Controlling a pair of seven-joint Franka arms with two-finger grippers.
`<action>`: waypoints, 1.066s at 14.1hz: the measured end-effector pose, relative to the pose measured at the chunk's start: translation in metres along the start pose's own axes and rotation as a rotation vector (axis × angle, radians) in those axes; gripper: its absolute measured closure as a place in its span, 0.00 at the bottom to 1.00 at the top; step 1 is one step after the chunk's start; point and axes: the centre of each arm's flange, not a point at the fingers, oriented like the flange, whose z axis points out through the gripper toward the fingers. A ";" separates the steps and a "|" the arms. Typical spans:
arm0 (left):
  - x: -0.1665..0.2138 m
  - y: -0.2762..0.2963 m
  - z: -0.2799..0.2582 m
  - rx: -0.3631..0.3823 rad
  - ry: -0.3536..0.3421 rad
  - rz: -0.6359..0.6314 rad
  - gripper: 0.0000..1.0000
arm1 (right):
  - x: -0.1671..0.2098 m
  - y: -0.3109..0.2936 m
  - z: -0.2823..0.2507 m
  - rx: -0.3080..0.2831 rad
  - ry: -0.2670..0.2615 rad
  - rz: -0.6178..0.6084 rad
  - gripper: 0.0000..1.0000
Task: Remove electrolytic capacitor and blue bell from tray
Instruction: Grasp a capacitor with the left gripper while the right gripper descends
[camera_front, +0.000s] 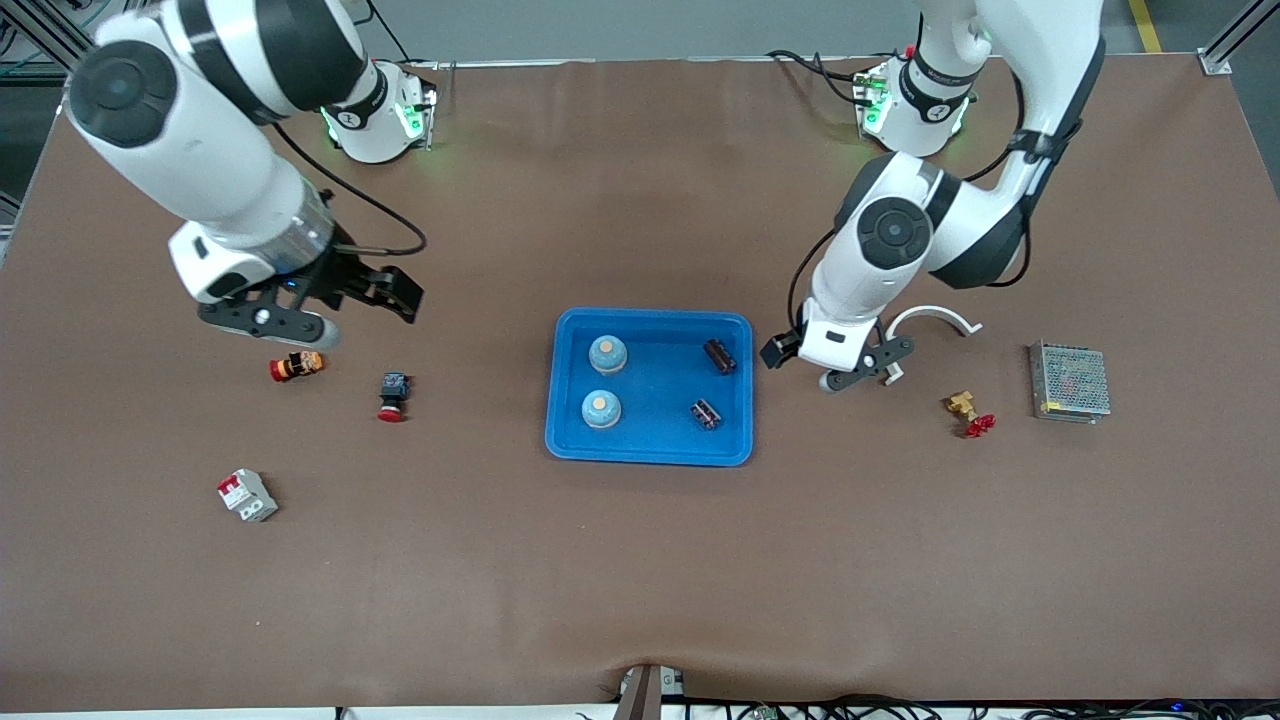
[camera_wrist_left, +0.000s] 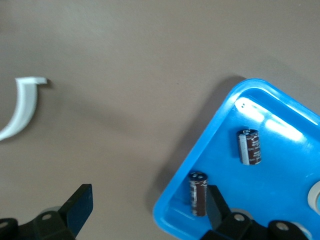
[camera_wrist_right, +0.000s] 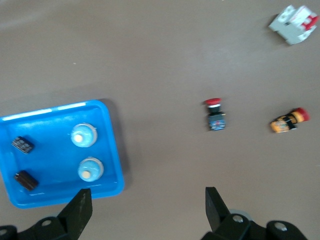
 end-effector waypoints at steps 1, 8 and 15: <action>-0.007 0.007 0.009 -0.006 -0.001 -0.019 0.01 | 0.000 -0.011 0.011 0.018 0.006 0.018 0.00; -0.049 0.049 0.074 0.017 0.027 -0.115 0.18 | -0.024 -0.080 0.085 0.045 0.041 0.087 0.00; -0.065 0.068 0.103 0.029 -0.002 -0.132 0.37 | -0.066 -0.130 0.153 -0.057 0.018 -0.022 0.00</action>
